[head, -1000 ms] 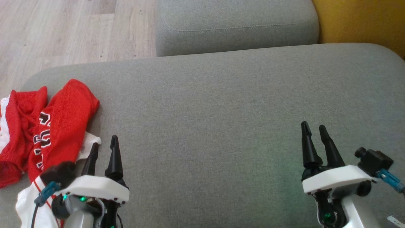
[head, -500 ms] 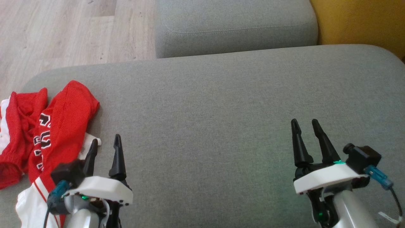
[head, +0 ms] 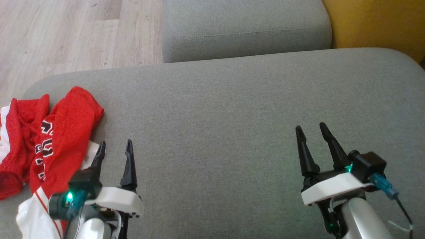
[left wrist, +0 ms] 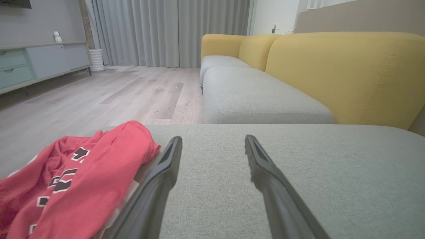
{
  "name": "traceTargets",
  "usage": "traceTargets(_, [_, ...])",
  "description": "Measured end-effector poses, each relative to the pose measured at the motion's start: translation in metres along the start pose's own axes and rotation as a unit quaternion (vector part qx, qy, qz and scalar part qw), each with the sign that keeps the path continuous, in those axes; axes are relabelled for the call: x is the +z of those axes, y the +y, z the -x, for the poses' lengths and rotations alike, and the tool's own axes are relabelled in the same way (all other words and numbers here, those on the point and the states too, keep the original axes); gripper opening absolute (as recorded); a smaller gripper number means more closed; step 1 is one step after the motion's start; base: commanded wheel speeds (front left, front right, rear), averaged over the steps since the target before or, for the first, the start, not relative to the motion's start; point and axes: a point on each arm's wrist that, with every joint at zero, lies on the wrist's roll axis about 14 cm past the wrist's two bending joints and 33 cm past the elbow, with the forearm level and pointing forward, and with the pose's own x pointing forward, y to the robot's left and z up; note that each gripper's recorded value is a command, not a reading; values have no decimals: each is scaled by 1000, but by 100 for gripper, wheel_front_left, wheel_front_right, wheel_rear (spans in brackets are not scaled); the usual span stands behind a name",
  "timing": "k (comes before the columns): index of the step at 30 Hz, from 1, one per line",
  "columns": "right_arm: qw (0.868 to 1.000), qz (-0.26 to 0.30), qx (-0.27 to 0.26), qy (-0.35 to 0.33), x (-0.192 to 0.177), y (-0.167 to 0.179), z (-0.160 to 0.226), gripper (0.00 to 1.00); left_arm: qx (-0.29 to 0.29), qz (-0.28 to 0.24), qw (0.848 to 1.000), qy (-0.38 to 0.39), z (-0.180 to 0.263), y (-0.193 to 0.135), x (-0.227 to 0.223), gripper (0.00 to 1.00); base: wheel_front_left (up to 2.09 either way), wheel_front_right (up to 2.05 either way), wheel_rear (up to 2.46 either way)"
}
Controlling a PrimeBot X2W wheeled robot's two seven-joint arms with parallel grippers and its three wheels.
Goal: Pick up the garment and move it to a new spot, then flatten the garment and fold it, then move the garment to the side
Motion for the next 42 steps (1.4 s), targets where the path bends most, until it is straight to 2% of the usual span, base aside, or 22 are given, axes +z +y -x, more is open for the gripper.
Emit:
traceTargets(8, [999,40,17,-11,5,7,-2,100,-12,-44,999,-15,0,-6,5,100,0,0,0])
traceTargets(31, [999,38,23,-15,8,11,-8,100,-2,-47,999,-17,3,2,7,100,0,0,0])
traceTargets(36, [998,30,47,-15,7,27,-15,100,22,-49,998,-16,10,17,8,100,0,0,0])
traceTargets(42, [994,8,111,0,-4,69,-25,100,70,-45,996,-21,23,47,12,100,0,0,0])
